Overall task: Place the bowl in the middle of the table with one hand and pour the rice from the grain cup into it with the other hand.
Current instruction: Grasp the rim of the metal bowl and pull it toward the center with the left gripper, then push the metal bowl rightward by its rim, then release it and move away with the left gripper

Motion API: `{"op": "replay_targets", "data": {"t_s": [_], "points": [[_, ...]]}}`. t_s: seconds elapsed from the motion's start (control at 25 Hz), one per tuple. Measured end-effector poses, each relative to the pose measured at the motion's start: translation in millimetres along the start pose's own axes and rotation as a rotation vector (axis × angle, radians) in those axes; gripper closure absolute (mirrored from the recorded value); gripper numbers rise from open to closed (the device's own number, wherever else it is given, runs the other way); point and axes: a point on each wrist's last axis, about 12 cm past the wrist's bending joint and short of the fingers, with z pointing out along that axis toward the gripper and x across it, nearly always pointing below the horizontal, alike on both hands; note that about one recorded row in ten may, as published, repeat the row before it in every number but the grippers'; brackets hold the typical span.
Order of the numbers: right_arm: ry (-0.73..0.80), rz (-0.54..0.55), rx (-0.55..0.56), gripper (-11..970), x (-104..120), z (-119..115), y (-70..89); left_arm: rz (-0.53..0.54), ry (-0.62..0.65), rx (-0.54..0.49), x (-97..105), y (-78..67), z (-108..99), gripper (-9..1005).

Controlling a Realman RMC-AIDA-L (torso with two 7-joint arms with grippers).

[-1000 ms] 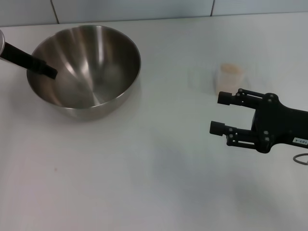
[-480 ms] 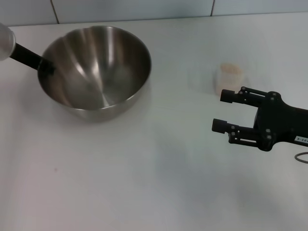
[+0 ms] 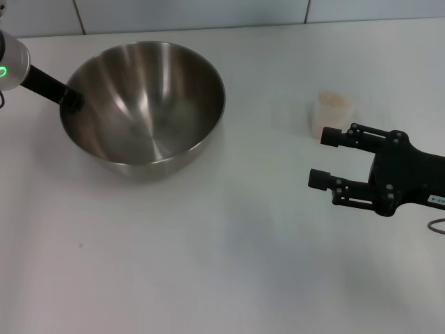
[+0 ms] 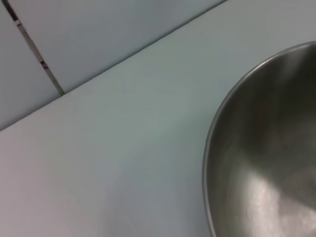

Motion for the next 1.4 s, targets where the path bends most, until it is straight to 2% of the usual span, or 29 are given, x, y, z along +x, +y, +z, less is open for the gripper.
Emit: {"op": "replay_targets", "data": {"t_s": [0.24,0.76,0.96,1.28,1.36,1.4], "points": [[0.001,0.0,-0.001,220,0,0,0.1,0.017,0.004,0.008,-3,-4.2,0,869],[-0.033,0.016,0.012,220,6,-1,-2.7,0.136,-0.019,0.088,-25,-28.3,-9,873],[-0.11,-0.033,-0.011,220,5,-6,3.9,0.188,-0.038,0.087,-35,-38.4,-16,888],[-0.149,-0.039,0.0,220,5,-9,4.5,0.234,-0.086,0.197,-46,-56.8,-24,928],[-0.148,-0.038,0.0,220,5,-9,4.4,0.234,-0.086,0.197,-46,-56.8,-24,936],[-0.147,-0.036,0.001,220,6,-9,4.4,0.259,-0.092,0.235,-48,-63.8,-24,940]]}}
